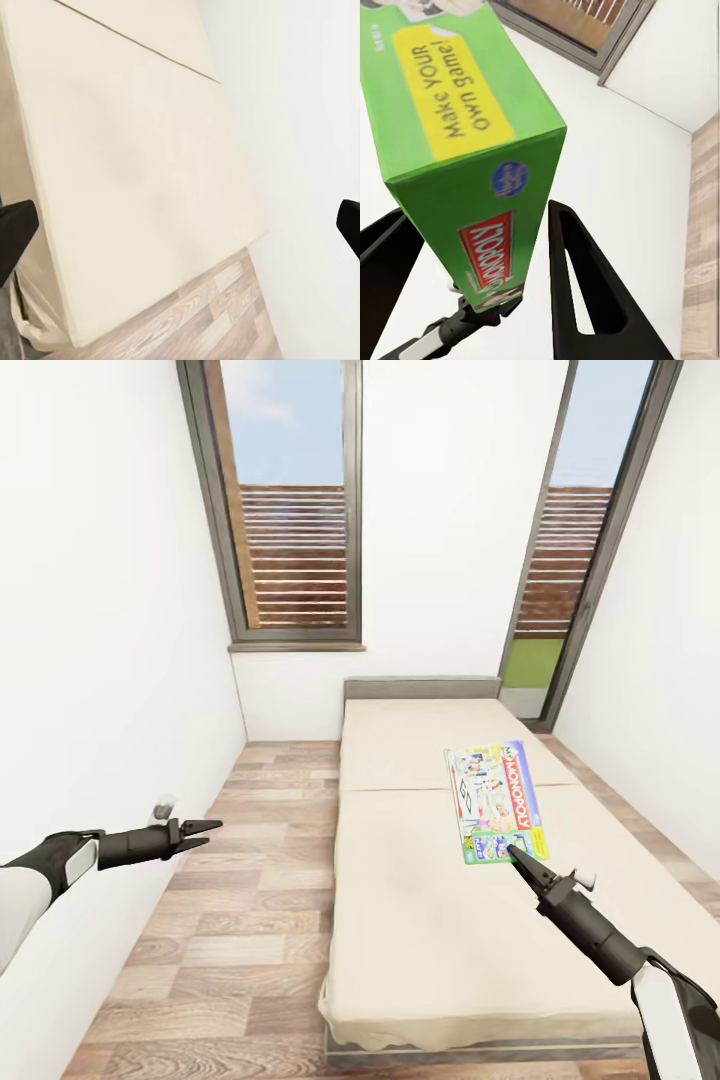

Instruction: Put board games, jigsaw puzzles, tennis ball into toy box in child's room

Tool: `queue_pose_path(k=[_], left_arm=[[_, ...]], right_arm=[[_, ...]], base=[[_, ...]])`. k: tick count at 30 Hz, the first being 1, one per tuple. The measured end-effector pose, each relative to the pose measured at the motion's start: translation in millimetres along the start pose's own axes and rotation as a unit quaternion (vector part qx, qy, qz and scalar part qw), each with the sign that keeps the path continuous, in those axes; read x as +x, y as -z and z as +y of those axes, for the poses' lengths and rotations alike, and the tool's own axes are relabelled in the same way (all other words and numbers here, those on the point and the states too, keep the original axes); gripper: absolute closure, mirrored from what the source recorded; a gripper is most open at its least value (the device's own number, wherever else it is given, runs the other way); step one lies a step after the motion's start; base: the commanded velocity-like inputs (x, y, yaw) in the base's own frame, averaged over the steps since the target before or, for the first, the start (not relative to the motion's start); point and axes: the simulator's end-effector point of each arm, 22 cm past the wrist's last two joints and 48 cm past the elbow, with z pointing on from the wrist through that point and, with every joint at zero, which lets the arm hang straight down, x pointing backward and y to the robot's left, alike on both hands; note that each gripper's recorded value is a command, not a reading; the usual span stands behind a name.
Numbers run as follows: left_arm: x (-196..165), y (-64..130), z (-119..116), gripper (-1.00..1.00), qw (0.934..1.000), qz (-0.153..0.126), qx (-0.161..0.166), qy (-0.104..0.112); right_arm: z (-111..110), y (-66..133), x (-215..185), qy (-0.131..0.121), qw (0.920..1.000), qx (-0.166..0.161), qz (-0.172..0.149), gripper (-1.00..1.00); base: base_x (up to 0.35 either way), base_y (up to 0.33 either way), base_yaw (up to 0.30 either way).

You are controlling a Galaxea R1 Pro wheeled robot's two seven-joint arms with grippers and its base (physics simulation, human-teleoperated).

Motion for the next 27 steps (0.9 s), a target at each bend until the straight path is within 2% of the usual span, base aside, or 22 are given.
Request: queue_pose_path(k=[11, 27], left_arm=[[2, -4.2, -2, -1.0, 1.0, 0.002, 0.002, -0.001], [-1, 2.8, -14, -1.0, 0.9999, 0.006, 0.005, 0.01]], right_arm=[[-2, -0.1, 0, 0.001, 1.0, 0.005, 0.0, 1.0], [11, 0.8, -8, -0.001, 1.0, 0.005, -0.002, 1.0]], base=[[0.0, -0.271, -0.005], [0.0, -0.013, 0.008]])
